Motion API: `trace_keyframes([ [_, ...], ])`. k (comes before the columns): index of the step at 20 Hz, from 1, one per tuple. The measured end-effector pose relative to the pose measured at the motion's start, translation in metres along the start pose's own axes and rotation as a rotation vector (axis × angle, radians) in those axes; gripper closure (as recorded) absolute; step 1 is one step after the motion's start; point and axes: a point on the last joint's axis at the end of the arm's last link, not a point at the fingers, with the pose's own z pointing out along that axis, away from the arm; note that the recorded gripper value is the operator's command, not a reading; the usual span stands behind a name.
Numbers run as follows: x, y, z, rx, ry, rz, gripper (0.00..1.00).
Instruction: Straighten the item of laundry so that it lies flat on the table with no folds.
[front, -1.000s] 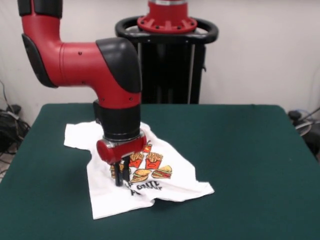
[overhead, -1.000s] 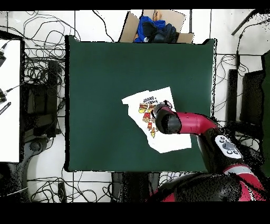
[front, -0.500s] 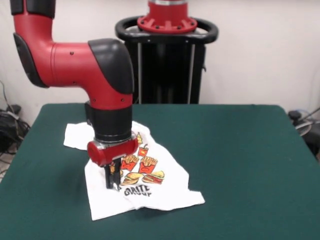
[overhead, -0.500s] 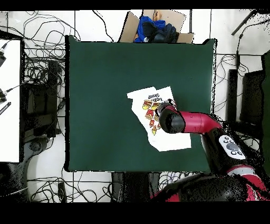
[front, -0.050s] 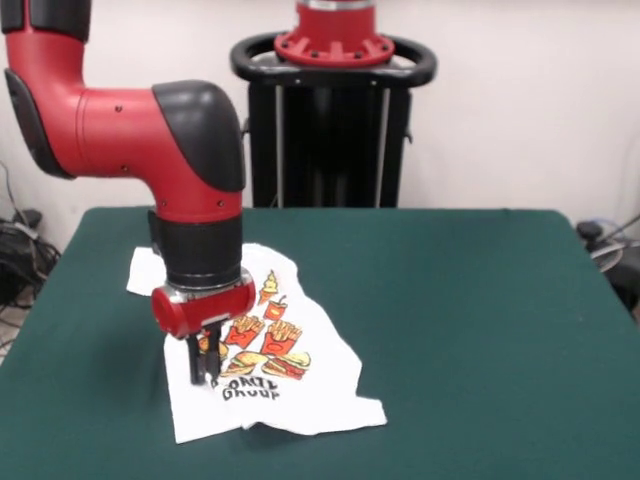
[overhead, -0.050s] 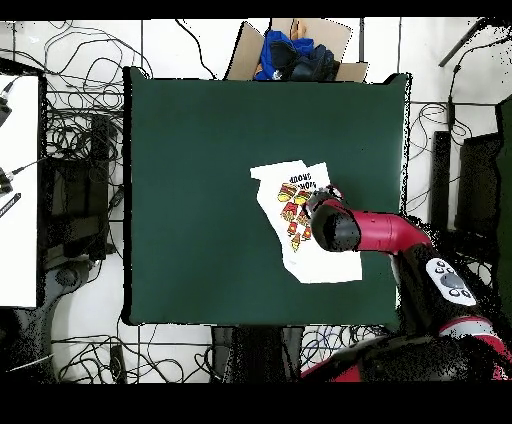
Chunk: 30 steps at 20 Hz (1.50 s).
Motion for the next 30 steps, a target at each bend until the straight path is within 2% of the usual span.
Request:
trace_keyframes([
  [14, 0.004, -0.011, 0.002, 0.008, -0.042, 0.001, 1.00],
  [15, 0.003, -0.015, 0.002, 0.015, -0.040, 0.001, 0.00],
  [21, 0.001, -0.033, 0.002, 0.044, -0.022, -0.007, 0.00],
  [30, -0.015, -0.028, -0.004, 0.044, 0.038, -0.075, 0.00],
])
